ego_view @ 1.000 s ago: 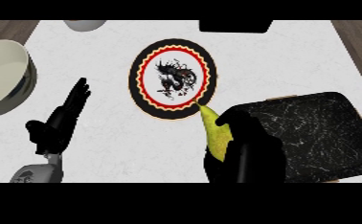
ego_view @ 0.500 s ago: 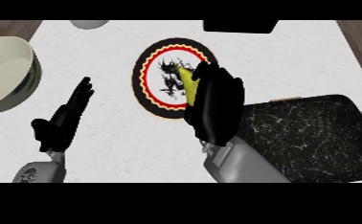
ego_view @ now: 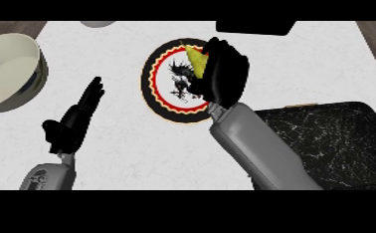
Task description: Pick the pear from the tray and place it in the plate
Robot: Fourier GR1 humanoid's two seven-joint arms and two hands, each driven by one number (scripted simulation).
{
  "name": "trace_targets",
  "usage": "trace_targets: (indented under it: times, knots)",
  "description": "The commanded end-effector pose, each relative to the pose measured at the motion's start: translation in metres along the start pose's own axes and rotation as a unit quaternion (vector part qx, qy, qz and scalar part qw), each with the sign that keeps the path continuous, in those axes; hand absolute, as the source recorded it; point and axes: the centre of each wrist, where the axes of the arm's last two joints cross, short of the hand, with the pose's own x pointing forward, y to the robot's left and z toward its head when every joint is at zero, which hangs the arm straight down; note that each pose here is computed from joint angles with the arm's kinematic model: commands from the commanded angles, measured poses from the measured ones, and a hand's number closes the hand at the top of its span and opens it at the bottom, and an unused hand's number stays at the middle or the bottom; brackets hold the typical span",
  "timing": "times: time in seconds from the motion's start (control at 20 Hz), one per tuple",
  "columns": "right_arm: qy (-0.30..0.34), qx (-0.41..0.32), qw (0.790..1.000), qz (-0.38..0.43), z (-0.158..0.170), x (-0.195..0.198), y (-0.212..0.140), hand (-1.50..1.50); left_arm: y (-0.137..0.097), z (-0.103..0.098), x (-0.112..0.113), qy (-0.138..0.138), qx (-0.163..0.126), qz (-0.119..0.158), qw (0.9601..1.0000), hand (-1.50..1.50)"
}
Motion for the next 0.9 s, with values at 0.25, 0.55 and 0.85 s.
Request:
trace_targets:
  times: [0.25, 0.55, 0.85]
  knots:
    - [0.164, -0.013, 0.982, -0.089, -0.028, -0.014, 0.029, -1.5, -0.005, 0.002, -0.007, 0.006, -0.014, 0.002, 0.9999, 0.0]
    - [0.15, -0.087, 0.963, -0.208, -0.04, -0.012, 0.021, -1.5, -0.002, -0.005, 0.001, -0.002, -0.001, 0.005, 1.0, 0.0]
    - [0.171, -0.136, 0.918, -0.33, -0.025, -0.041, 0.023, -1.5, 0.009, 0.007, -0.007, 0.012, 0.014, 0.004, 0.9998, 0.0]
